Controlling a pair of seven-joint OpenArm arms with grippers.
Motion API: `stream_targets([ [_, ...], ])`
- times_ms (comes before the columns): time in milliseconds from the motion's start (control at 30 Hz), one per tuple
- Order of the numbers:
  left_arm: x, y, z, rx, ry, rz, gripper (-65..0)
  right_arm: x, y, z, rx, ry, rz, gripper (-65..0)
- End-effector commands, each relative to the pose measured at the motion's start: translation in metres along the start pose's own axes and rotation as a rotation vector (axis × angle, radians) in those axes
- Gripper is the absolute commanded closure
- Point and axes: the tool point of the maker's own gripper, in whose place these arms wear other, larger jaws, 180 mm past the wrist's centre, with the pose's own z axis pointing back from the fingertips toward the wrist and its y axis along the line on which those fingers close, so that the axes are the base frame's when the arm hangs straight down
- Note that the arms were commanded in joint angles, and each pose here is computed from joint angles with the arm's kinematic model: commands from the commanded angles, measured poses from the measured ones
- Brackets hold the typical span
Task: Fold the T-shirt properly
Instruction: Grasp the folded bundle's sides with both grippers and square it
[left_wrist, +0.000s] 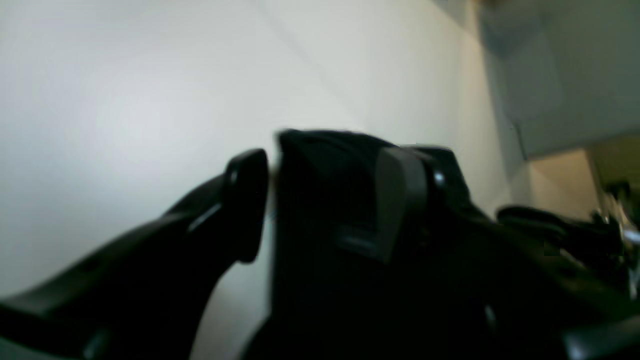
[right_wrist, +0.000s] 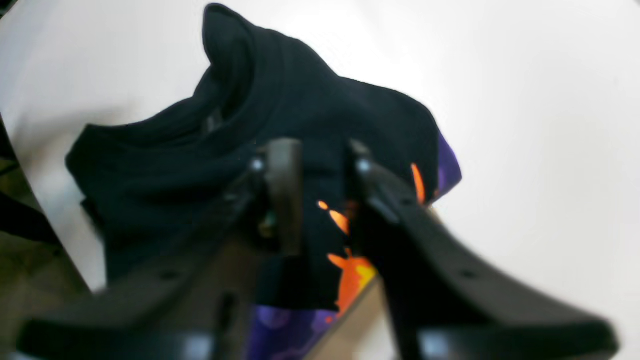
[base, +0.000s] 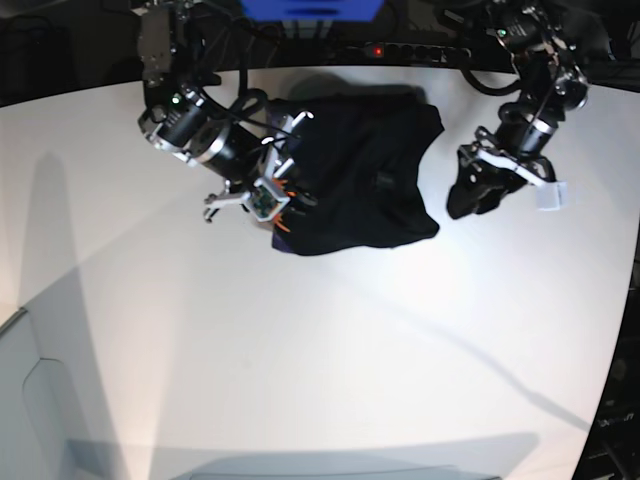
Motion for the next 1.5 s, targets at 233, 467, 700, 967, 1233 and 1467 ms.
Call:
stream_targets([
  [233, -0.01, -0.023, -0.06, -0.038, 0.071, -0.079, -33.8, 0.007, 0.005, 0.002, 0.012, -0.038, -0.011, 0.0],
  [467, -0.024, 0.003, -0.097, 0.023, 0.139, -0.042, -33.8, -0.001, 0.007, 0.0, 0.018, -0.018, -0.025, 0.0],
  [700, -0.018, 0.014, -0.115, 0.028, 0.089, -0.047, -33.8, -0.016, 0.008, 0.002, 0.027, 0.02, -0.03, 0.0],
  [967, -0.037, 0.016, -0.124, 0.02, 0.113, -0.034, -33.8, -0.052, 0.009, -0.007, 0.054, 0.105, -0.08, 0.0],
  [1233, -0.04, 0.019, -0.125, 0.023, 0.115, -0.028, -33.8, -0.016, 0.0, 0.006, 0.018, 0.026, 0.006, 0.0],
  [1467, -0.043, 0.019, -0.122, 0.026, 0.123, -0.027, -33.8, 0.016, -0.015, -0.013, 0.003, -0.046, 0.018, 0.0],
])
